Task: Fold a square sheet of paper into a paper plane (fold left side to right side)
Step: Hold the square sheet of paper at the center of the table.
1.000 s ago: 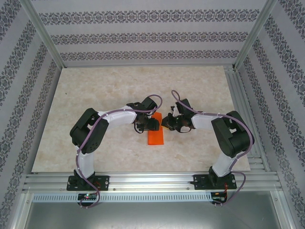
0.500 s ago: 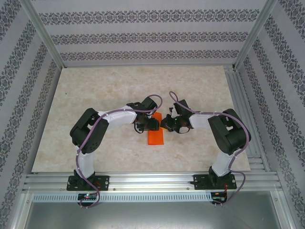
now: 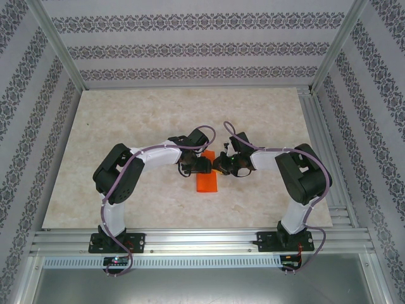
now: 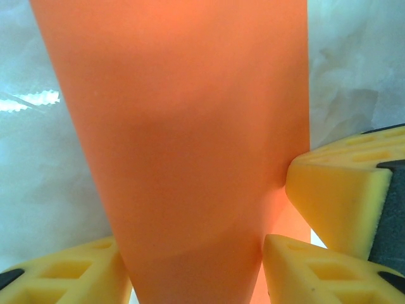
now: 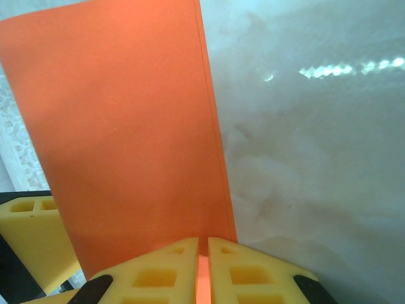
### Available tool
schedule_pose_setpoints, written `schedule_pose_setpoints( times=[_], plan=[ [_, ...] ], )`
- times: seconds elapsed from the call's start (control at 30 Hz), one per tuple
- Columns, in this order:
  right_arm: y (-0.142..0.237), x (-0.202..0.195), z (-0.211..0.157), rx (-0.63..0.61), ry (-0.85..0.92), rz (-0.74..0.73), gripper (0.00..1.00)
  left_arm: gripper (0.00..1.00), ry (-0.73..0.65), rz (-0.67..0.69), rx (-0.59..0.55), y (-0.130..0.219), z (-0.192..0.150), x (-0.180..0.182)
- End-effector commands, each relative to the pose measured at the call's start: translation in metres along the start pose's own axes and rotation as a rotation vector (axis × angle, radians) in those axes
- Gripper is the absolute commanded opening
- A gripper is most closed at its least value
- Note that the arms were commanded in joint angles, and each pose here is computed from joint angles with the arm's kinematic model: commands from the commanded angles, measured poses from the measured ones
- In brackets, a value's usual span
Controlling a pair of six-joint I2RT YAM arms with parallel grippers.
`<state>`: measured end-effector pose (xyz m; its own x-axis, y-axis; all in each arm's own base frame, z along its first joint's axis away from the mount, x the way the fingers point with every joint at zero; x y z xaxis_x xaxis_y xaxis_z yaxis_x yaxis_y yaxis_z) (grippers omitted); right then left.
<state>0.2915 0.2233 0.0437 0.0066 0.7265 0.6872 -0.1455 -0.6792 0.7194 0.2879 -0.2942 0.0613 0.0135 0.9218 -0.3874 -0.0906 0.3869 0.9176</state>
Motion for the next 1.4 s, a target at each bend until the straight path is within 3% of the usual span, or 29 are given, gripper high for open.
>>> schedule_pose_setpoints(
  times=[0.0,0.43,0.93,1.2,1.37],
  plan=[
    [-0.002,0.004,0.003,-0.004,0.019,-0.009,0.13,0.57,-0.036,-0.01,0.094,-0.022,-0.022,-0.006],
    [-0.002,0.0,0.004,0.011,0.03,-0.041,0.13,0.57,-0.04,-0.011,0.068,-0.014,-0.019,-0.009],
    [-0.006,-0.012,-0.002,0.037,0.022,-0.093,0.13,0.64,-0.019,-0.12,-0.116,0.082,0.004,-0.013],
    [-0.005,-0.014,-0.002,0.037,0.022,-0.105,0.13,0.4,-0.003,-0.285,-0.064,0.064,0.005,-0.029],
    [-0.004,-0.014,-0.003,0.037,0.023,-0.109,0.13,0.37,0.005,-0.269,-0.044,0.047,0.005,-0.024]
  ],
)
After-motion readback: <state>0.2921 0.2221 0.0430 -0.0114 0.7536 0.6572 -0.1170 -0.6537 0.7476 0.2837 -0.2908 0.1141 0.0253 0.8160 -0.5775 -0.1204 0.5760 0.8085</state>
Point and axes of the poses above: each hand's point on the last joint's axis, 136 mm out from that joint toward the fingers, its own y axis back along the fingers, its own x axis along the line the jaws close on, z = x × y, the point moved 4 cm from there along y, back along the fingers, and after that the axes turned 6 degrees about y, right-handed, at the moved point
